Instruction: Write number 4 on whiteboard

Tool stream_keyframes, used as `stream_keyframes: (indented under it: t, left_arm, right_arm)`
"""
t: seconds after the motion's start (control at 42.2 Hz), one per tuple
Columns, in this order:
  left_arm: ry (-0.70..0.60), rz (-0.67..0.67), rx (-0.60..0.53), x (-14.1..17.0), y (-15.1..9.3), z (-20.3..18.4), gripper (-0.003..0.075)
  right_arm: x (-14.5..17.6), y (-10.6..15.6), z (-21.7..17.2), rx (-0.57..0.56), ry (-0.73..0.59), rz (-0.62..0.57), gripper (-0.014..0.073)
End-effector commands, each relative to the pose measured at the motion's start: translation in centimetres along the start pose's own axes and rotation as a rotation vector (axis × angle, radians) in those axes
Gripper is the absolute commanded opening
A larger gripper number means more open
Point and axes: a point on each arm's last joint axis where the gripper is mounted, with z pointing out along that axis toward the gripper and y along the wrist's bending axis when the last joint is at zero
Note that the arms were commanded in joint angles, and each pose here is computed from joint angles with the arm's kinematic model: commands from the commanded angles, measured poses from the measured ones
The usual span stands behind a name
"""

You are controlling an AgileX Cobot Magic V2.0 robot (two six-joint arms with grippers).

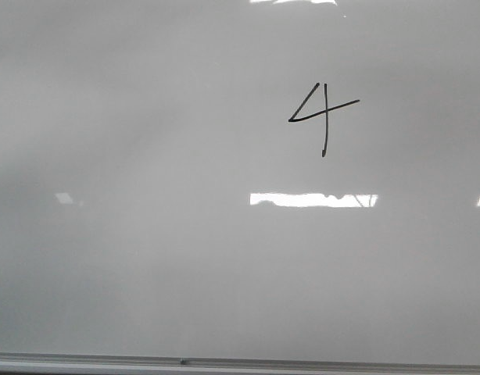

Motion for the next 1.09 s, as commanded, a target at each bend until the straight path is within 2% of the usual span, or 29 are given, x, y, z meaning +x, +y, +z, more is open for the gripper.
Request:
stream_keyframes:
  t: [0.0, 0.095, 0.213, 0.403, 0.593, 1.067]
  left_arm:
    - [-0.196, -0.139, -0.099, 1.3, 3.1, -3.0, -0.002]
    - [-0.292, -0.238, -0.198, 3.8, 5.0, -3.8, -0.002]
    - [-0.33, -0.358, -0.288, 6.9, 6.4, -3.3, -0.002]
    - [-0.347, -0.537, -0.307, 10.3, 7.1, -0.6, -0.002]
    - [-0.382, -0.537, -0.259, 10.3, 7.1, 2.4, -0.002]
    - [-0.379, -0.526, -0.174, 10.4, 7.9, 11.1, -0.002]
  right_arm:
    - [-1.1, -0.5, -0.9, 0.044, -0.08, 0.0, 0.0632]
    - [-1.1, -0.5, -0.9, 0.044, -0.083, 0.0, 0.0632]
    - [-1.1, -0.5, -0.9, 0.044, -0.085, 0.001, 0.0632]
    - [-1.1, -0.5, -0.9, 0.042, -0.088, 0.004, 0.0632]
    - [-1.2, -0.5, -0.9, 0.043, -0.092, 0.004, 0.0632]
    - [-1.2, -0.5, -0.9, 0.043, -0.092, 0.004, 0.0632]
